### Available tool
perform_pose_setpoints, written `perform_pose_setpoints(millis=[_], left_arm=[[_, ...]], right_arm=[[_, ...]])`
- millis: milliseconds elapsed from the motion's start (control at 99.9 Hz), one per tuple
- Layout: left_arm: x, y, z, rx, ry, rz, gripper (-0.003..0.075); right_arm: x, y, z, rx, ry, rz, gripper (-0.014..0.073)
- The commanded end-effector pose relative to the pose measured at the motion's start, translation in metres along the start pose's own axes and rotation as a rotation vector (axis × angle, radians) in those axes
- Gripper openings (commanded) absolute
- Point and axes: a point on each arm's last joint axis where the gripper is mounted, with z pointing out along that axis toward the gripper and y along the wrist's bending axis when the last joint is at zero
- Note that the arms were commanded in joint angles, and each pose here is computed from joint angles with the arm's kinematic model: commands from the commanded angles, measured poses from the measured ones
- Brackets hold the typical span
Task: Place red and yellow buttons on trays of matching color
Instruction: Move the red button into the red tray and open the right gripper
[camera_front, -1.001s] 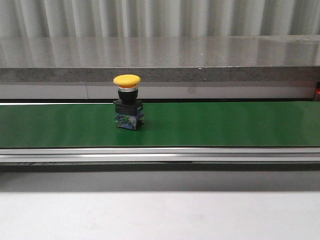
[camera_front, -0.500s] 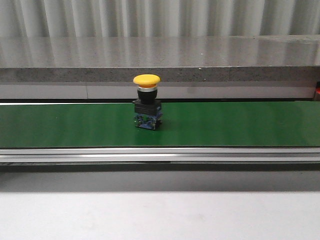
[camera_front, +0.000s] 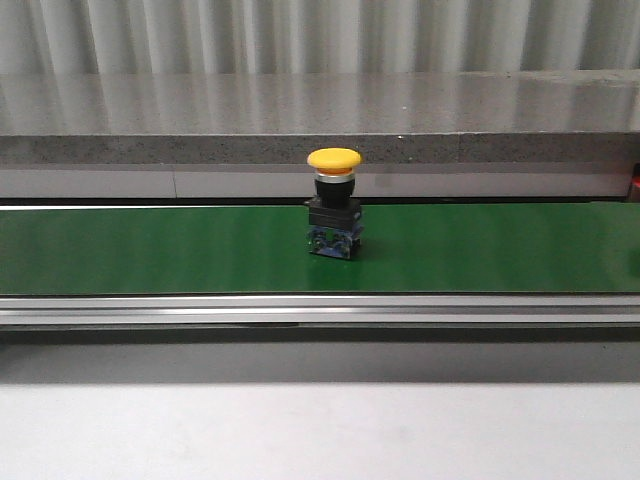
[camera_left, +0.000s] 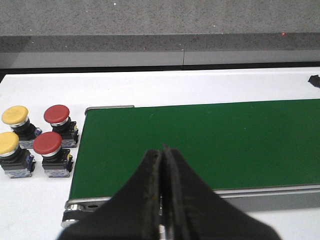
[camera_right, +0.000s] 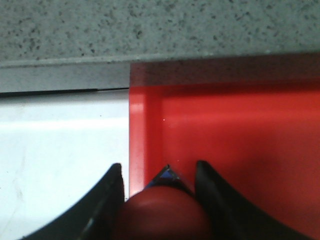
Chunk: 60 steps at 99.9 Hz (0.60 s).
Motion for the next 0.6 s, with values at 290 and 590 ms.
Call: perform_pose_setpoints(millis=[290, 590], left_arm=[[-0.014, -0.003, -0.004, 0.031, -0.093, 0.007, -0.0020], [-0.014, -0.003, -0.004, 0.031, -0.093, 0.007, -0.0020]], right_arm=[[-0.015, -0.009, -0.006, 0.044, -0.099, 0.001, 0.0165], [-0.015, -0.009, -0.006, 0.043, -0.099, 0.001, 0.0441]])
